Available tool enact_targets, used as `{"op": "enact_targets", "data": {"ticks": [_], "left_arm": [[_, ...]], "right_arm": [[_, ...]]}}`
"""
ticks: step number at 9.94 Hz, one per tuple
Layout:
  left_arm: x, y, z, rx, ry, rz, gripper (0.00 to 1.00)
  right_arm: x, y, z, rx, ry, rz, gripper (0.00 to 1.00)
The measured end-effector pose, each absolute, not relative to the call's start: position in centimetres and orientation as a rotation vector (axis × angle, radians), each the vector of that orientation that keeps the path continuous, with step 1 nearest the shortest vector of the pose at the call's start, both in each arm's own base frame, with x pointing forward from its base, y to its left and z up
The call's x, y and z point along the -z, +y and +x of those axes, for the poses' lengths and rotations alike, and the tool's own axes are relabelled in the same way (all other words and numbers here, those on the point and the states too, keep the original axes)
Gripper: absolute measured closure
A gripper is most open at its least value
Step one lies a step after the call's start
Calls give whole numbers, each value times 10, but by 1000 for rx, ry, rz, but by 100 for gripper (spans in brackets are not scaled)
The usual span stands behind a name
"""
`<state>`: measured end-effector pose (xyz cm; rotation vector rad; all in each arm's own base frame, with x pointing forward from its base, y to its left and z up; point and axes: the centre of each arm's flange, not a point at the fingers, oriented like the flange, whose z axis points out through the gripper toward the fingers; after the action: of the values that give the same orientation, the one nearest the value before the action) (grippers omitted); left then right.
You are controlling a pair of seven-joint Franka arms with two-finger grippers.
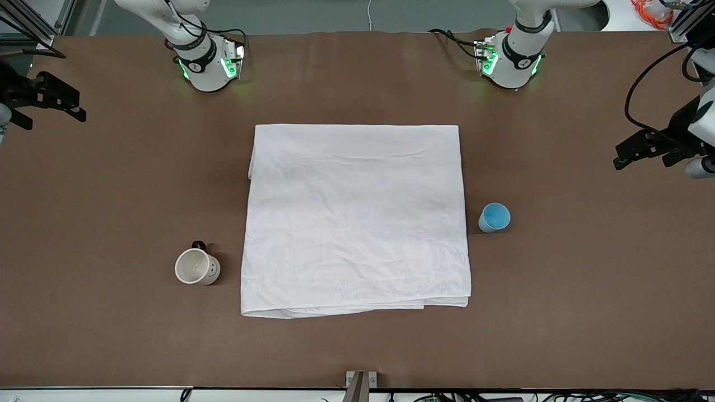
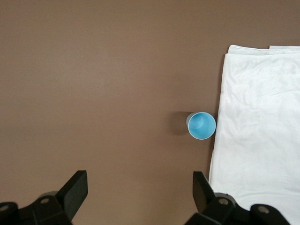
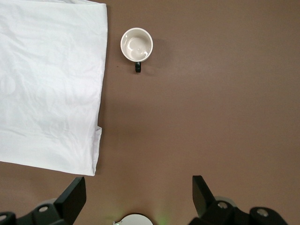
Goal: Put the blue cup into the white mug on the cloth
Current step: 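Move the right gripper out toward the white mug while the left gripper waits, then lower the right gripper over the white mug while the left gripper reaches the cup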
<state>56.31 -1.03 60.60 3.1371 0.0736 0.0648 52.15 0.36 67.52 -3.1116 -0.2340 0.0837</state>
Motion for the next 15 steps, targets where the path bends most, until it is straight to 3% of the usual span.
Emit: {"op": "enact_targets", "data": {"ticks": [4,7,11,15], "left_arm": [[-606,-11,563,-62,73,3137,1],[-604,-11,562,-46,73,3138,1],[-603,-10,563,-31,74,3139,1],[-601,-16,564,-19,57,3139,1]], "right_arm": [[-668,4,523,-101,-233,-3110,0],[-617,7,543,-81,-218,-3063,0],[-499,14,558,-29,-169,-3015,1],[-327,62,556,45,-230,-3029,1]]}}
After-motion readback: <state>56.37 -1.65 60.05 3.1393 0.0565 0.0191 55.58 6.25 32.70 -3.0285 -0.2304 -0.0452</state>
